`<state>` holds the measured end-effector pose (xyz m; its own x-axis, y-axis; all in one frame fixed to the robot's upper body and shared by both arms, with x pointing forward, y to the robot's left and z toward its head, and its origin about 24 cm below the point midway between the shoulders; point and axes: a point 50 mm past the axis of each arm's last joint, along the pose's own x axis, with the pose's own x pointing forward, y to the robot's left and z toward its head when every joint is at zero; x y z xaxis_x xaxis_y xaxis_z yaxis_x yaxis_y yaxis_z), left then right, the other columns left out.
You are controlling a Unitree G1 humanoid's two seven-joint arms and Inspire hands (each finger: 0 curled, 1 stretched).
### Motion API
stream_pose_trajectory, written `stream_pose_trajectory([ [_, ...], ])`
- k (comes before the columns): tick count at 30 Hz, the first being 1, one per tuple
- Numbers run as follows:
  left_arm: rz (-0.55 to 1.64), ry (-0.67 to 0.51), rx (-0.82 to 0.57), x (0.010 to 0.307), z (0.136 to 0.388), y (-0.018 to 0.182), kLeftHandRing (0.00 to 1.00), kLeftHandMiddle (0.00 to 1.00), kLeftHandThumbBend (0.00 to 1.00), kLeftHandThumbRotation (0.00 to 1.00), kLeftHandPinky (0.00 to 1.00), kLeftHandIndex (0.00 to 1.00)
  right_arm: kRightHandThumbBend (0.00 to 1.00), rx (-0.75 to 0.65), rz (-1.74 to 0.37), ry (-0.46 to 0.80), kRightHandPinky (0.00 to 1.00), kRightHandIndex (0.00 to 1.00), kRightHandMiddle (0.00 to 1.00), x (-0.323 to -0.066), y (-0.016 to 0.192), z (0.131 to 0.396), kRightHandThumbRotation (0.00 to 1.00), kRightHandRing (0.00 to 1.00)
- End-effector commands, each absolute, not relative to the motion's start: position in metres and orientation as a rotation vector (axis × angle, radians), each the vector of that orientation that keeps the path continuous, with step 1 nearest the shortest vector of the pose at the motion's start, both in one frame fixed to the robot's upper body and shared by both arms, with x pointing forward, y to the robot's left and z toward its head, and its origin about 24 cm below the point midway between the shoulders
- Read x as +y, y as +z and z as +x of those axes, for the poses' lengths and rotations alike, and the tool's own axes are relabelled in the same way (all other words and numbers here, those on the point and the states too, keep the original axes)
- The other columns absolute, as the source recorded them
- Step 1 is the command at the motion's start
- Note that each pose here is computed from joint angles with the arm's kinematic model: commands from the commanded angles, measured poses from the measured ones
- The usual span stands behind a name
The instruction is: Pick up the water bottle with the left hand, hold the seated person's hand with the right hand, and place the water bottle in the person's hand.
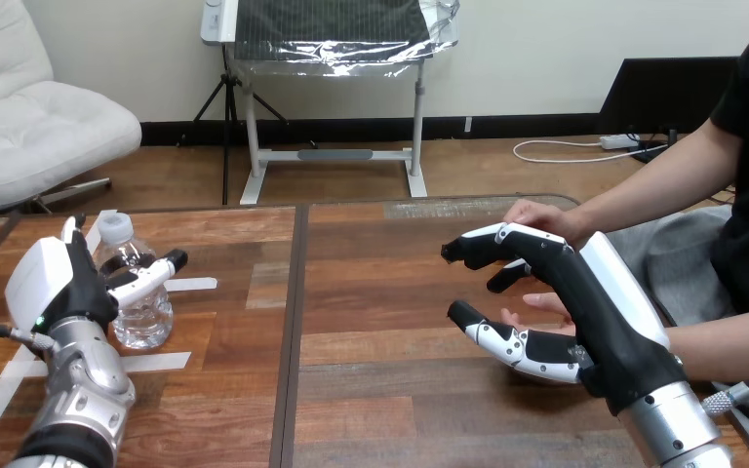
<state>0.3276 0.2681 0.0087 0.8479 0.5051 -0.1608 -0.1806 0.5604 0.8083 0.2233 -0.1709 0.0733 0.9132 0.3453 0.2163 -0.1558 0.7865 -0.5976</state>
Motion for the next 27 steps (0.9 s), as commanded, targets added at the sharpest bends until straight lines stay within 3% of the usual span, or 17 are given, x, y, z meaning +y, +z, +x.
stream_pose_trajectory([
  [1, 0.946, 0.407, 0.326, 0.266, 0.349, 0.038, 0.86, 0.91, 0.90, 0.61, 0.77, 0.93, 0.51, -0.414, -0.649, 0.257, 0.57, 0.65, 0.71, -0.174, 0.094, 0.232, 0.00, 0.70],
  [9, 0.981, 0.379, 0.355, 0.266, 0.348, 0.035, 0.86, 0.90, 0.90, 0.65, 0.77, 0.93, 0.52, -0.406, -0.662, 0.254, 0.58, 0.65, 0.71, -0.176, 0.094, 0.231, 0.00, 0.70],
  [18, 0.957, 0.378, 0.359, 0.265, 0.347, 0.031, 0.82, 0.86, 0.91, 0.62, 0.72, 0.89, 0.52, -0.404, -0.668, 0.248, 0.58, 0.64, 0.70, -0.179, 0.095, 0.230, 0.00, 0.69],
  [27, 0.865, 0.378, 0.350, 0.259, 0.347, 0.028, 0.76, 0.81, 0.84, 0.42, 0.66, 0.82, 0.53, -0.382, -0.672, 0.242, 0.58, 0.64, 0.70, -0.183, 0.095, 0.228, 0.00, 0.68],
])
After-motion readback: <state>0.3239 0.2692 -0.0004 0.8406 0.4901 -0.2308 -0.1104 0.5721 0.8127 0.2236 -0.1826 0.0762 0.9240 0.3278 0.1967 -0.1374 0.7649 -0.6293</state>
